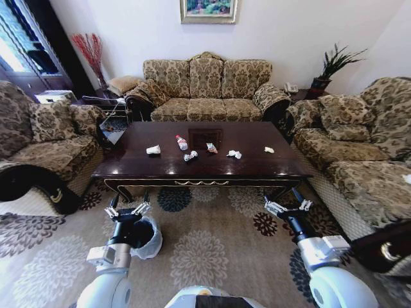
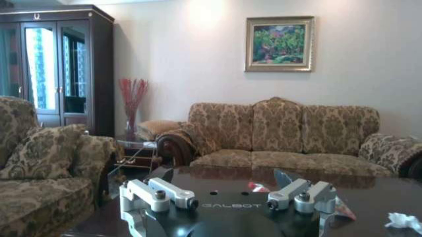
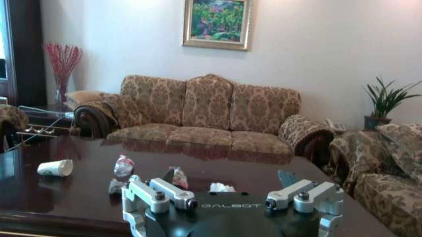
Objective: Move to the front of the table and place the trash on the table into the trash bin.
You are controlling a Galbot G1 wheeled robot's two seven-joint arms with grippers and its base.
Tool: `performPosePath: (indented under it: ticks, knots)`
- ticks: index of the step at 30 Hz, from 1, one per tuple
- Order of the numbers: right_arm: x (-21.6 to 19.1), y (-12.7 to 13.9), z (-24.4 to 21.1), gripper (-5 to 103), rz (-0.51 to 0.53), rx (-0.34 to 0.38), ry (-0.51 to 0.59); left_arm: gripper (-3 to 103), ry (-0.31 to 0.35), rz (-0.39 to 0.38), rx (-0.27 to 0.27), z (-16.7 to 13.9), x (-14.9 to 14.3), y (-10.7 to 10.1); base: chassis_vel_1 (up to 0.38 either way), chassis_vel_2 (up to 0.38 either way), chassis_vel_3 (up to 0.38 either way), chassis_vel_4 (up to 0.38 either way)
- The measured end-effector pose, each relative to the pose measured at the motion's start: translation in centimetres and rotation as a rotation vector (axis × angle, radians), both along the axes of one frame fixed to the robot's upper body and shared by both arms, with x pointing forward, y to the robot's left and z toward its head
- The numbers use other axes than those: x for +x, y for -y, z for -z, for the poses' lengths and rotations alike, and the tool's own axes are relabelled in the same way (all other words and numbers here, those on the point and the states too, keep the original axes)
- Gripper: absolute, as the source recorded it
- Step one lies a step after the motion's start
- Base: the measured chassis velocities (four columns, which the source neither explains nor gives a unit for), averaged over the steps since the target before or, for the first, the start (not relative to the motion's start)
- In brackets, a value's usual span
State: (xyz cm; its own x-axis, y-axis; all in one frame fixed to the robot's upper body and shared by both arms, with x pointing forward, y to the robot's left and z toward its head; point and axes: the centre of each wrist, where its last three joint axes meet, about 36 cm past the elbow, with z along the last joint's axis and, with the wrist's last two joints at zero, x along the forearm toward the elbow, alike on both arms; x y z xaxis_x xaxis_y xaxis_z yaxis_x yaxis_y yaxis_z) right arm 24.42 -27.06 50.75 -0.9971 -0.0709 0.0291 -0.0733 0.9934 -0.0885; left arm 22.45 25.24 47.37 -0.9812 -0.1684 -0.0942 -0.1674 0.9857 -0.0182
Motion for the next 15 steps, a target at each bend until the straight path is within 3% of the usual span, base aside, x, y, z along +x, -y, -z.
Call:
performPosePath:
  ticks: [15]
  knots:
    - [-0.2,-0.2,0.3,100,-0.016,0.018,0.012,100,-0.028,-0.001,-0.004,1.1,0.2,-0.4,0.265,0.281,-0.262,-0.261]
